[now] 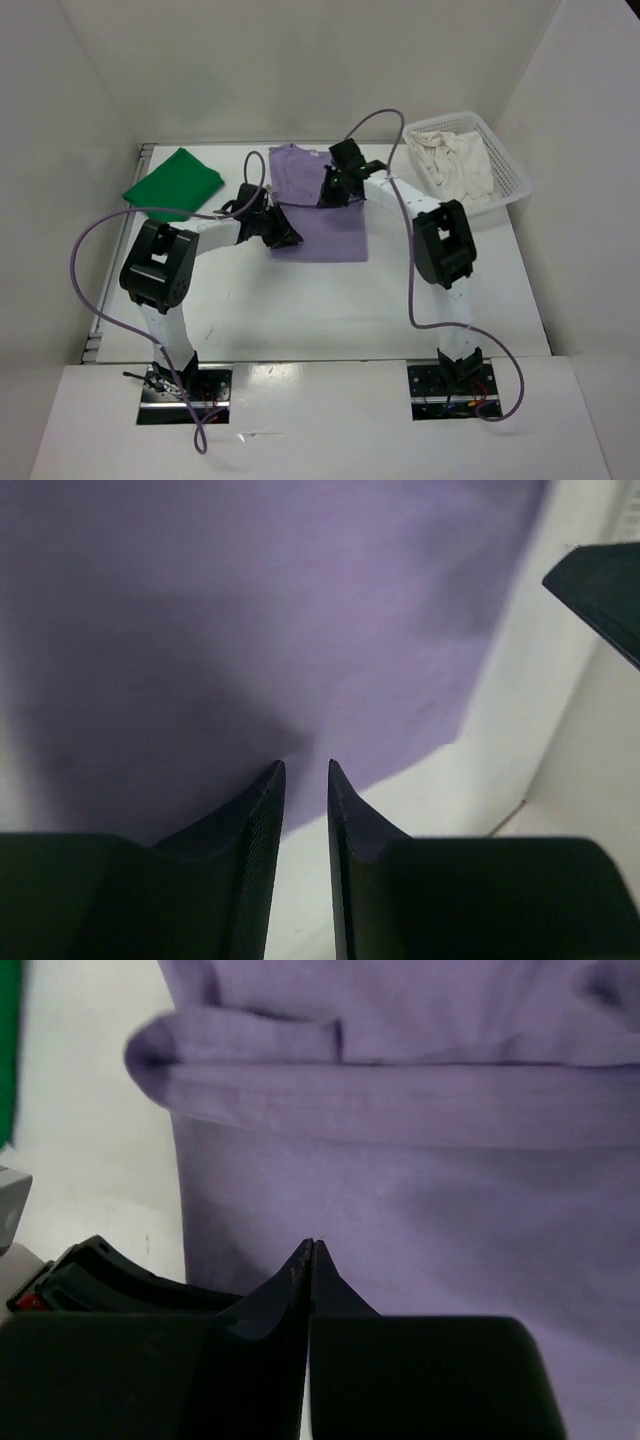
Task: Fold and stack the t-shirts
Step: Fold the folded rectangular tshirt in 1/3 of the way
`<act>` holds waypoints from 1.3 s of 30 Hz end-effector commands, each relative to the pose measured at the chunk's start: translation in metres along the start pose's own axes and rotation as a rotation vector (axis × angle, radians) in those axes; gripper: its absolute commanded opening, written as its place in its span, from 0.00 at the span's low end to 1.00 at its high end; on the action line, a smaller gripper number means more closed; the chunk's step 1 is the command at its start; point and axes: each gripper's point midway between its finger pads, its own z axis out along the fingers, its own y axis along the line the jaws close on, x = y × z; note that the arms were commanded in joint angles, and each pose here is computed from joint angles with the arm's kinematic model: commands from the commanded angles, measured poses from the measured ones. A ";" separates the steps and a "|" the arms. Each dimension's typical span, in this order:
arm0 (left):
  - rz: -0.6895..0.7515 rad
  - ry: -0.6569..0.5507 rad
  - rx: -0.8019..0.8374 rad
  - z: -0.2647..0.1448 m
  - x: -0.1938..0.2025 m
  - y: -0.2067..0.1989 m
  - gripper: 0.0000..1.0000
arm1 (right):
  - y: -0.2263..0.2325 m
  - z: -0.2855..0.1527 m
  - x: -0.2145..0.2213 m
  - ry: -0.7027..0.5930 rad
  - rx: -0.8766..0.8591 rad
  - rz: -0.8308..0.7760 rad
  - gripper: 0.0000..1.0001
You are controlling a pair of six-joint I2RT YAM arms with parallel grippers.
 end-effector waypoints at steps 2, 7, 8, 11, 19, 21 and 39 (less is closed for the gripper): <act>-0.026 -0.019 -0.028 -0.001 0.003 0.024 0.31 | 0.008 0.036 0.015 0.090 -0.054 -0.031 0.00; -0.036 -0.013 -0.082 -0.001 0.019 0.049 0.31 | 0.010 0.060 0.009 0.103 -0.054 -0.029 0.00; -0.046 0.002 -0.098 0.002 0.024 0.057 0.31 | 0.004 0.071 0.014 0.118 -0.042 -0.026 0.00; -0.049 0.026 -0.124 0.003 0.035 0.071 0.31 | -0.008 0.086 -0.002 0.102 -0.038 0.013 0.00; -0.010 0.008 -0.174 -0.021 0.045 0.080 0.32 | -0.009 0.094 -0.081 -0.034 -0.087 0.085 0.00; 0.005 -0.017 -0.149 -0.033 0.040 0.066 0.38 | -0.007 0.090 -0.090 -0.022 -0.085 0.094 0.00; -0.015 -0.083 -0.106 -0.081 0.041 0.057 0.51 | 0.029 0.001 0.048 0.180 -0.176 -0.074 0.00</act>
